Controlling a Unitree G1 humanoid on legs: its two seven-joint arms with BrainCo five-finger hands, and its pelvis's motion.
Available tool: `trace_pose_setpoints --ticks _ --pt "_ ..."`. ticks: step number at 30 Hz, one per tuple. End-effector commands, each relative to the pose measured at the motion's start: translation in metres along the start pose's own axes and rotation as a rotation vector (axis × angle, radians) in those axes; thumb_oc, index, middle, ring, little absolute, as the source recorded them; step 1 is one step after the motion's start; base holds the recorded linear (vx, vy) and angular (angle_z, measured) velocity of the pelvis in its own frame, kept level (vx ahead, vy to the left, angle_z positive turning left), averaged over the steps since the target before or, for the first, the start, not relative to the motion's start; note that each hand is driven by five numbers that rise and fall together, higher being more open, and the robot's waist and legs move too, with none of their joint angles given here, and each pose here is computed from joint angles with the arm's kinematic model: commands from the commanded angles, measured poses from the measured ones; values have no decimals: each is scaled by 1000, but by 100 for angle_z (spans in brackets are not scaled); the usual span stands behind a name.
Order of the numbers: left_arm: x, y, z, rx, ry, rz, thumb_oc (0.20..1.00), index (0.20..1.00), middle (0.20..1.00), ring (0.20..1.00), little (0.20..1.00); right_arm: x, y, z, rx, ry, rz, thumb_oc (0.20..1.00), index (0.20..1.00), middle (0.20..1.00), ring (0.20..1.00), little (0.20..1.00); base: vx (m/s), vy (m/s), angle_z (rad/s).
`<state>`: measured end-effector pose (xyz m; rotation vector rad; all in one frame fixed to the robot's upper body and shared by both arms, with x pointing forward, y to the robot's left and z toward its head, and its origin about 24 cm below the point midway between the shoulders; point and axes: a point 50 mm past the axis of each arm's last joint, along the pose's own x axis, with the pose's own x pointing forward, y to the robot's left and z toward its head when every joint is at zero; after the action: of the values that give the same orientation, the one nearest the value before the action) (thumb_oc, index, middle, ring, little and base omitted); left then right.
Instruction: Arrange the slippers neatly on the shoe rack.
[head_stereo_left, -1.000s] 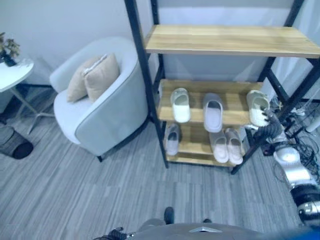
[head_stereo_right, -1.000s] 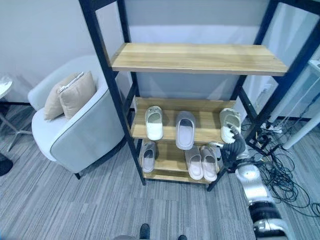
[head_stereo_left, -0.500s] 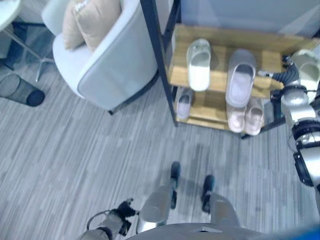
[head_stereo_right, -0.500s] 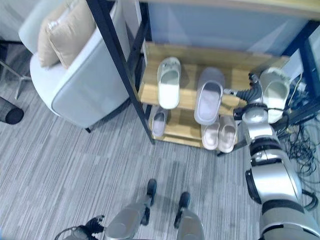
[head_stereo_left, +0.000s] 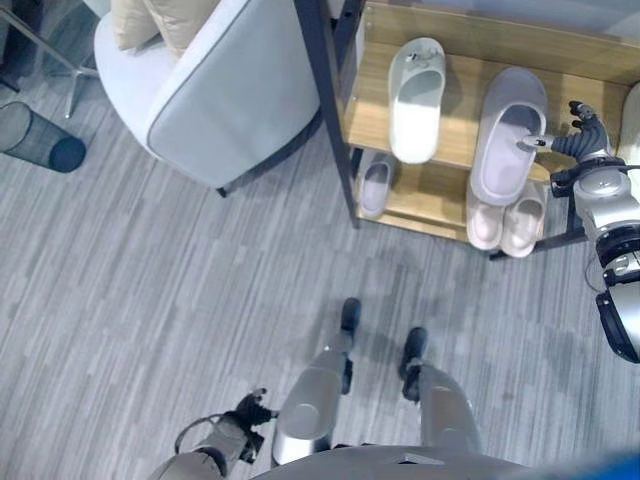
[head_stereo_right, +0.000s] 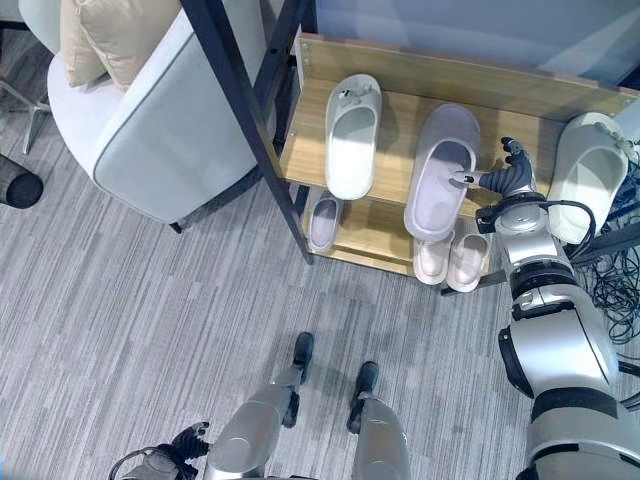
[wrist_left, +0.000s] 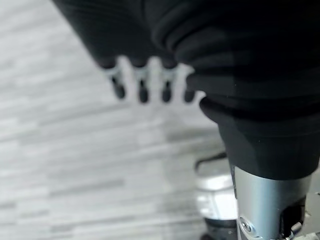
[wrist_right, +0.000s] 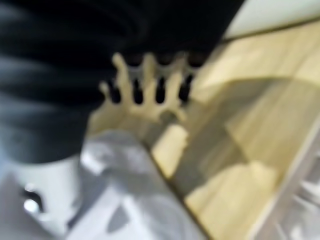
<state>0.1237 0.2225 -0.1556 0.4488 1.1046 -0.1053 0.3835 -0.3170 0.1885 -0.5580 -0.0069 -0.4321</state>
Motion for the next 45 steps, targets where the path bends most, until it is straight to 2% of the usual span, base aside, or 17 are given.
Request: trace_pose_setpoints --ticks 1,3,4,5,6,22,27,30,32,34,35,41,45 --pt "0 3 0 -23 -2 21 1000 1000 1000 1000 1000 4 -12 33 -51 -145 -49 1000 1000 1000 1000 1000 29 -2 11" --pt "1 4 5 -17 -17 28 1000 1000 1000 1000 1000 5 -13 33 -84 -136 -59 1000 1000 1000 1000 1000 19 5 8" --pt "1 4 6 -13 -20 28 1000 1000 1000 1000 1000 6 -12 32 -109 -131 -58 815 815 815 815 815 0 0 0" --pt "1 4 7 -11 -22 28 1000 1000 1000 1000 1000 6 -11 32 -132 -131 -54 479 479 479 479 479 10 -2 4" --pt "1 4 8 -4 -27 29 1000 1000 1000 1000 1000 6 -10 30 -165 -124 -55 200 200 200 200 200 6 -2 3" --pt "4 -5 36 19 -107 65 1000 1000 1000 1000 1000 5 -18 19 -194 -64 -264 200 200 200 200 200 -2 2 6" --pt "4 -3 37 -48 -111 94 1000 1000 1000 1000 1000 -18 -10 20 -84 -254 -323 200 200 200 200 200 7 19 5" --pt "4 -1 39 -89 -126 96 1000 1000 1000 1000 1000 -67 12 -14 -64 -333 -248 200 200 200 200 200 74 38 4" --pt "4 0 38 -109 -131 102 1000 1000 1000 1000 1000 -81 16 -22 -148 -360 -205 200 200 200 200 200 133 -48 -15" --pt "3 4 34 -139 -128 117 1000 1000 1000 1000 1000 -89 24 -33 -191 -347 -156 200 200 200 200 200 174 -210 -67" --pt "2 9 31 -152 -126 122 1000 1000 1000 1000 1000 -106 37 -60 -234 -282 -61 200 200 200 200 200 176 -279 -102" --pt "0 8 32 -199 -166 130 1000 1000 1000 1000 1000 -127 42 -85 -242 -231 25 200 200 200 200 200 84 -260 28" --pt "-3 26 57 -285 -290 189 1000 1000 1000 1000 1000 -132 40 -83 -173 -239 10 200 200 200 200 200 52 -149 41"
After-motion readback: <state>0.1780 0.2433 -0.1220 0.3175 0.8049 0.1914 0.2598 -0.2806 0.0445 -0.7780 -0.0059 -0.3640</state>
